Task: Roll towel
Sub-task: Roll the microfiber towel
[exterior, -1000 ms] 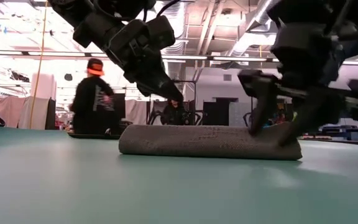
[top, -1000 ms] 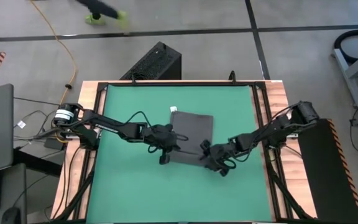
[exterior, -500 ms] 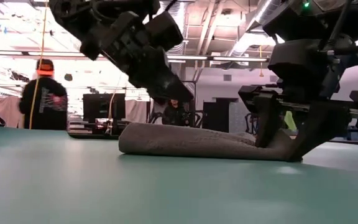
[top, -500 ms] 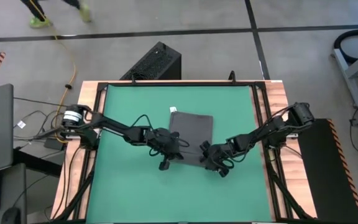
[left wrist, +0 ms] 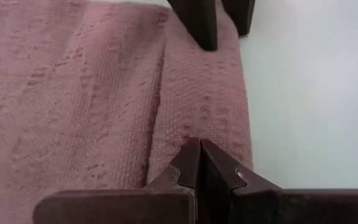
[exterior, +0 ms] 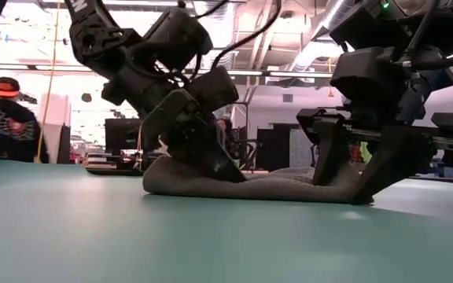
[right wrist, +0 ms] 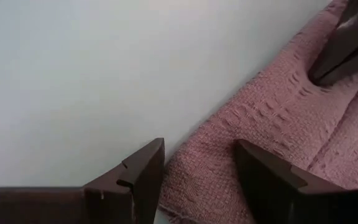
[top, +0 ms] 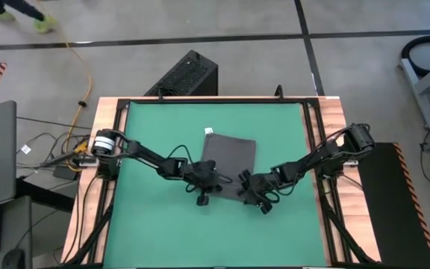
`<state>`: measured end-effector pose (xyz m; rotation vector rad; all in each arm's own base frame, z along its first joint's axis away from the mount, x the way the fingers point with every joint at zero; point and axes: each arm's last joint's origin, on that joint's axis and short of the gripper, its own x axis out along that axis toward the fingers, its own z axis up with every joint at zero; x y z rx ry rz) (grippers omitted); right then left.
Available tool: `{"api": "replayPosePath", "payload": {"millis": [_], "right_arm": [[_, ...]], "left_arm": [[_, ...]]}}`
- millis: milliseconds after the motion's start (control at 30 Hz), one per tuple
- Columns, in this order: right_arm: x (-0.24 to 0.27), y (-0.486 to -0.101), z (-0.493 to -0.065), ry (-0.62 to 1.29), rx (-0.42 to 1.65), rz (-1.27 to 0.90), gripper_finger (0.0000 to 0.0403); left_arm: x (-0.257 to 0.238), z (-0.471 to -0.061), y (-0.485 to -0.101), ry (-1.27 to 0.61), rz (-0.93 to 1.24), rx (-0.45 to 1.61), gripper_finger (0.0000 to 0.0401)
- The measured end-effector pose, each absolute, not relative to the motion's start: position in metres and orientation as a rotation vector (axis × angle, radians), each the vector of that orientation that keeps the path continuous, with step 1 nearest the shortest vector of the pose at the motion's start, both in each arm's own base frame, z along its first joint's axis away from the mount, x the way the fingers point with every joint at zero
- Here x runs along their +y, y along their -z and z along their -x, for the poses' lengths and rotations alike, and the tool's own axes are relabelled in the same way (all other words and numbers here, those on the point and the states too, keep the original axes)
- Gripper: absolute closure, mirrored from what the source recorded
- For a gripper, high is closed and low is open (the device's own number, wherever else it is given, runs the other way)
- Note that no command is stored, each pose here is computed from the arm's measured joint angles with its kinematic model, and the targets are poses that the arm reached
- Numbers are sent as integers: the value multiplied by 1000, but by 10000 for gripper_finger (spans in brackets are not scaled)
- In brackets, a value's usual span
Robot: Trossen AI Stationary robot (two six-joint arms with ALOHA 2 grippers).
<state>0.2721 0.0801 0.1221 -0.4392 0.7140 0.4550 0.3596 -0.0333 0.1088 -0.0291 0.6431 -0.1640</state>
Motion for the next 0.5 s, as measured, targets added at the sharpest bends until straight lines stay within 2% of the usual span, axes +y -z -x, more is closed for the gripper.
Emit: {"api": "replayPosePath", "payload": {"millis": [267, 500], "right_arm": [[84, -142, -269, -391, 657, 480, 179], [86, -129, -265, -397, 741, 503, 179]], "left_arm": [[-33, -355, -102, 174, 69, 722, 401], [-29, -355, -101, 180, 116, 733, 401]]}}
